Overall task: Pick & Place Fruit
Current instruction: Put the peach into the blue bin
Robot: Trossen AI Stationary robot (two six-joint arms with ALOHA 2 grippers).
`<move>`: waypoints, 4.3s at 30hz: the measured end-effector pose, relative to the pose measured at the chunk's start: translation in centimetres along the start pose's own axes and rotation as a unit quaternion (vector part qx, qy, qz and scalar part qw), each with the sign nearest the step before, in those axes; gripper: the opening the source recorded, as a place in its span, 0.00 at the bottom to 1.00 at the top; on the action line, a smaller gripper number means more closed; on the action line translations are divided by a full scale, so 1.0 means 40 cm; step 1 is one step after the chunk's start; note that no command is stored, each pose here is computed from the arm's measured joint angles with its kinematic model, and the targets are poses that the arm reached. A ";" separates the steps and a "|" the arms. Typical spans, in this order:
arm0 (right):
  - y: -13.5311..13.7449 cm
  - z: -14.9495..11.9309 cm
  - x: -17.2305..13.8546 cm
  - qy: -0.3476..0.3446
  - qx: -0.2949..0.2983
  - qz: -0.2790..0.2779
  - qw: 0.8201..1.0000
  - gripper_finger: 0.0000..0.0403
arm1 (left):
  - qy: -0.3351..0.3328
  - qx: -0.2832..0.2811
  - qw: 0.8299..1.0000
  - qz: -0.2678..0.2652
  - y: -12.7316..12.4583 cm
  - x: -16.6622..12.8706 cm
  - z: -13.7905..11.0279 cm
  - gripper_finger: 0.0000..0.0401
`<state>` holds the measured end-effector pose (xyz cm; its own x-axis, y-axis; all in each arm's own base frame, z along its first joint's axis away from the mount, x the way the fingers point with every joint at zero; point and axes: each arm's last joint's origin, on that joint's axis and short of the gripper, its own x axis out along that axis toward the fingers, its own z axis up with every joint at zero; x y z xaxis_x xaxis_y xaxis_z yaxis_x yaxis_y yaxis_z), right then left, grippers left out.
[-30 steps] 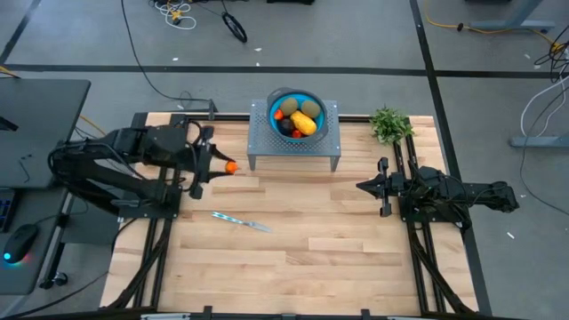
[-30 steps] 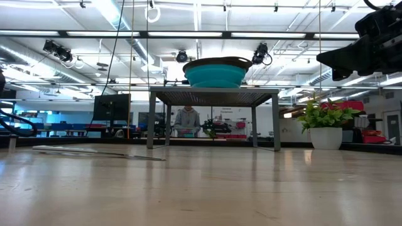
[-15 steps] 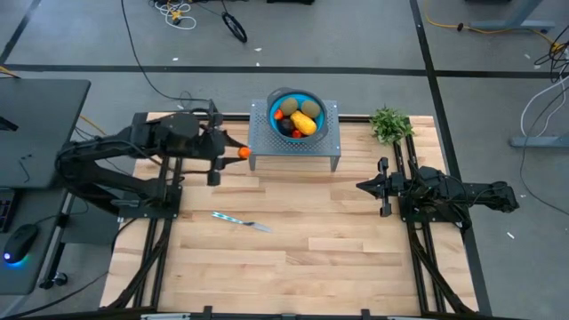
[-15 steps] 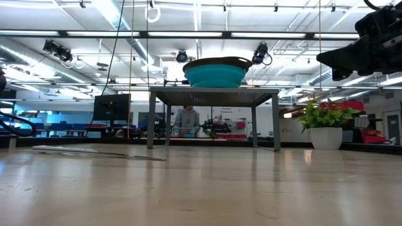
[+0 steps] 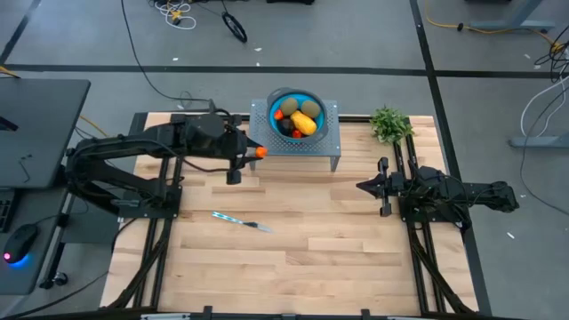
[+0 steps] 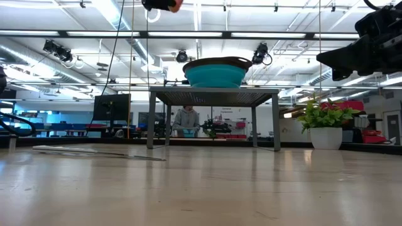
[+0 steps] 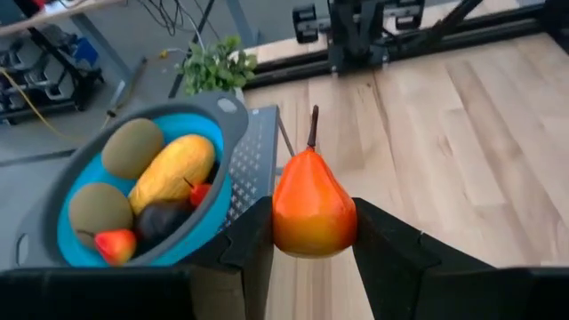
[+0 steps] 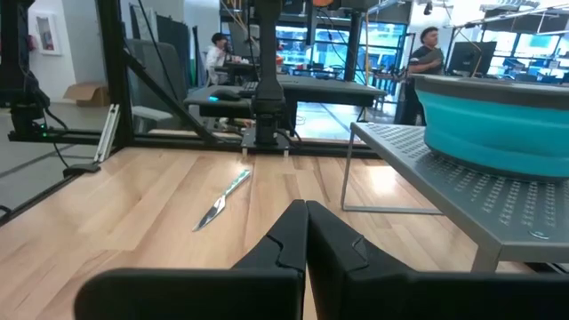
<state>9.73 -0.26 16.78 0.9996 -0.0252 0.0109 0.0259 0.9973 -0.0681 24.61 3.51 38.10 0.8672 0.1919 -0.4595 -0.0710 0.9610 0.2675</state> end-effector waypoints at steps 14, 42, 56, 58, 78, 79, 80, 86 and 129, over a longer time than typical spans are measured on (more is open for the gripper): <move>0.000 0.000 0.000 0.000 0.000 0.000 1.000 0.02 | 0.004 -0.067 0.997 0.044 0.048 0.049 -0.009 0.36; 0.000 0.000 0.000 0.001 0.000 0.000 1.000 0.02 | -0.097 -0.113 0.983 0.108 0.181 0.031 0.000 0.35; 0.000 -0.001 0.000 0.001 0.000 0.000 1.000 0.02 | -0.105 -0.144 0.974 0.140 0.204 0.103 -0.005 0.35; 0.000 0.000 0.000 0.001 0.000 0.000 1.000 0.02 | -0.105 -0.157 0.972 0.138 0.206 0.129 -0.009 0.35; 0.000 0.000 0.000 0.001 0.000 0.000 1.000 0.02 | -0.109 -0.144 0.971 0.155 0.265 0.243 0.028 0.35; 0.000 0.000 0.000 0.001 0.000 0.000 1.000 0.02 | -0.106 -0.144 0.971 0.157 0.273 0.245 0.034 0.35; 0.000 0.000 0.000 0.001 0.000 0.000 1.000 0.02 | -0.106 -0.145 0.971 0.159 0.281 0.248 0.040 0.35; 0.000 0.000 0.000 0.001 0.000 0.000 1.000 0.02 | -0.108 -0.129 0.970 0.174 0.313 0.239 0.063 0.35; 0.000 0.000 0.000 0.001 0.000 0.000 1.000 0.02 | -0.007 -0.165 0.981 0.103 0.317 0.356 -0.037 0.35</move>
<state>9.73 -0.26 16.77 0.9996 -0.0251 0.0097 0.0257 0.9973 -0.0681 35.34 18.71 33.69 0.8245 0.3875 -0.4124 -0.3985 0.9150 0.0632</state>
